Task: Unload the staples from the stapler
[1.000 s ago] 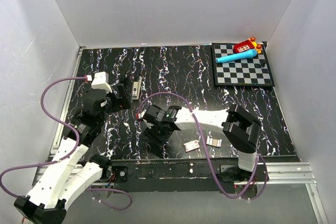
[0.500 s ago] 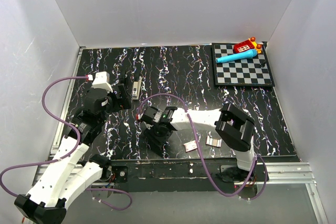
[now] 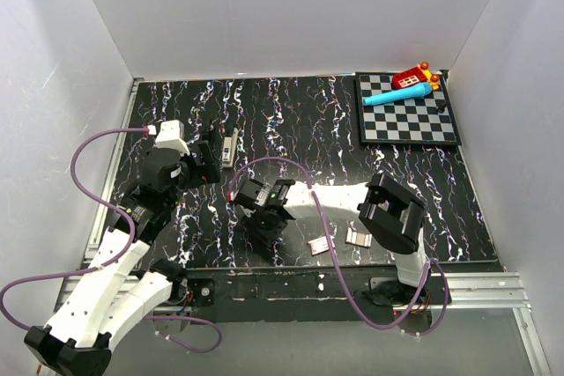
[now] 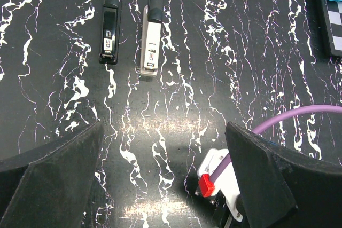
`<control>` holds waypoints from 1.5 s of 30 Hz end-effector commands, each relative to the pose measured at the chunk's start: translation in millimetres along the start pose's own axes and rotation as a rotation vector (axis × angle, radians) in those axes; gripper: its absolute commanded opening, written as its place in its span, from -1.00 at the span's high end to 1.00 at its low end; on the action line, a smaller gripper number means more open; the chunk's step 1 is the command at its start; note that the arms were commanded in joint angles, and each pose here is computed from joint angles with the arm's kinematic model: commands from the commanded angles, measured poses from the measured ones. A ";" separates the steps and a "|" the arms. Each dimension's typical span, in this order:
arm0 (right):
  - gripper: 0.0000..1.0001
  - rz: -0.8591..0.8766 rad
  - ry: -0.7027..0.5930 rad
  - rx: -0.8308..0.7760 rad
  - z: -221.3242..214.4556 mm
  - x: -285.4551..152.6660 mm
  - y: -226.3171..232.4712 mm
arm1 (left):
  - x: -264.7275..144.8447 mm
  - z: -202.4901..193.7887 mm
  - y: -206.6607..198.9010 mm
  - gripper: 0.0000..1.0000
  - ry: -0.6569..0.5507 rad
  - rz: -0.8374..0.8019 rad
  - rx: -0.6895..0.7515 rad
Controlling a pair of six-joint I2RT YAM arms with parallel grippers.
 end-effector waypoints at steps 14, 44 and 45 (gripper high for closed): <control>0.28 -0.090 -0.009 -0.020 5.5 5.8 11.1 | -0.3 -1.6 0.8 -0.96 -0.001 0.005 0.012; 0.63 -0.215 -0.215 0.110 -13.7 -77.1 -19.5 | -2.5 -1.6 1.2 -0.96 -0.009 0.001 0.012; 0.64 -0.224 -0.218 0.127 -17.3 -79.6 -24.7 | -2.4 -1.4 1.2 -0.96 -0.011 0.001 0.012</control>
Point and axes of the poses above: each gripper's point midway between its finger pads, its own x axis out along the fingers, its own y axis along the line the jaws close on, z = x × y, the point moved 10 cm from there along -x, back along the fingers, and after that the axes turned 13 degrees about x, right-handed, at the moved point
